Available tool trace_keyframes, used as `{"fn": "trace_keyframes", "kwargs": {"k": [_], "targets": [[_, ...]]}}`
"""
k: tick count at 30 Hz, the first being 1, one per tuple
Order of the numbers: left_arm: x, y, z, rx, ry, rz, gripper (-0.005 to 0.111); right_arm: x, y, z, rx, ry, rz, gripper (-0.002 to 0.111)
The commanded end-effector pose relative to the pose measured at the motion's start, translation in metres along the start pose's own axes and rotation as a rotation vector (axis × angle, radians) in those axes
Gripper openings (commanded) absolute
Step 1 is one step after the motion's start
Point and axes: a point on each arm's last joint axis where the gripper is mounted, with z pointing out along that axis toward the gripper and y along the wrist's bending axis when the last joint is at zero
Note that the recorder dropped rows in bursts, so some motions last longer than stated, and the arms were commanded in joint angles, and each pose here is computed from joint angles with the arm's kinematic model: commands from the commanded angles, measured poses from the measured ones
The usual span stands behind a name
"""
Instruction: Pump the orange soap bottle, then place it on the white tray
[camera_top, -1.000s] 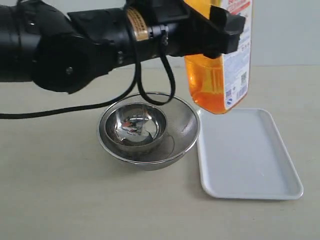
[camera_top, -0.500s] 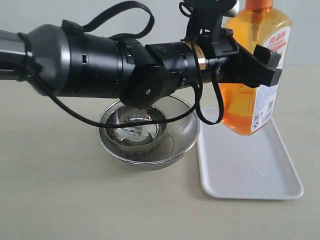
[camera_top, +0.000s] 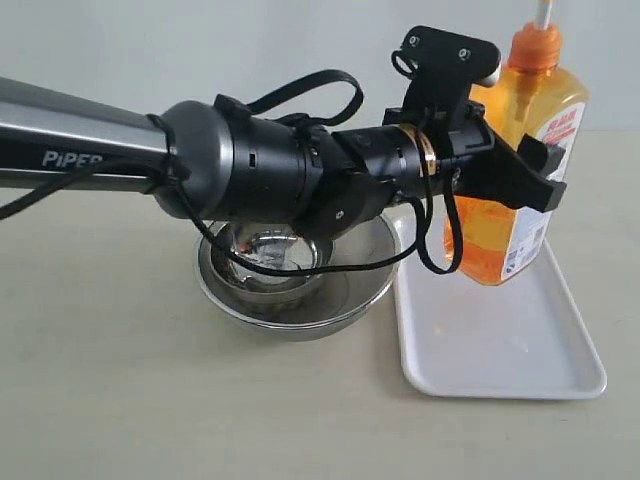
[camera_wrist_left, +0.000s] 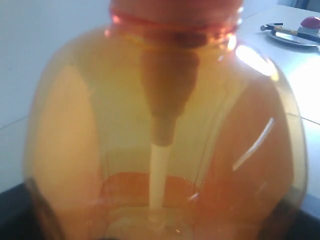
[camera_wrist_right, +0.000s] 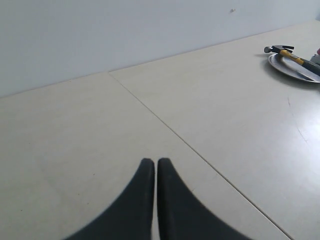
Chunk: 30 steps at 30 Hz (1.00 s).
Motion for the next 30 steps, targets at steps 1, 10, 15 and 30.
{"fn": "trace_keyframes", "kwargs": {"k": [1,10,15,30], "targets": [[-0.016,-0.003,0.002,0.026,-0.140,0.007,0.005,-0.002,-0.002,-0.001,0.007,-0.009,0.009,0.000],[-0.001,0.003,0.011,-0.014,-0.172,-0.003,0.005,-0.002,-0.002,-0.001,0.007,-0.009,0.009,0.000],[0.011,0.006,0.016,-0.041,-0.152,0.000,0.005,-0.002,-0.002,-0.001,0.007,-0.009,0.009,0.000],[0.015,0.008,0.017,-0.060,-0.102,-0.005,0.038,-0.002,-0.002,-0.001,0.007,-0.009,0.009,0.000]]}}
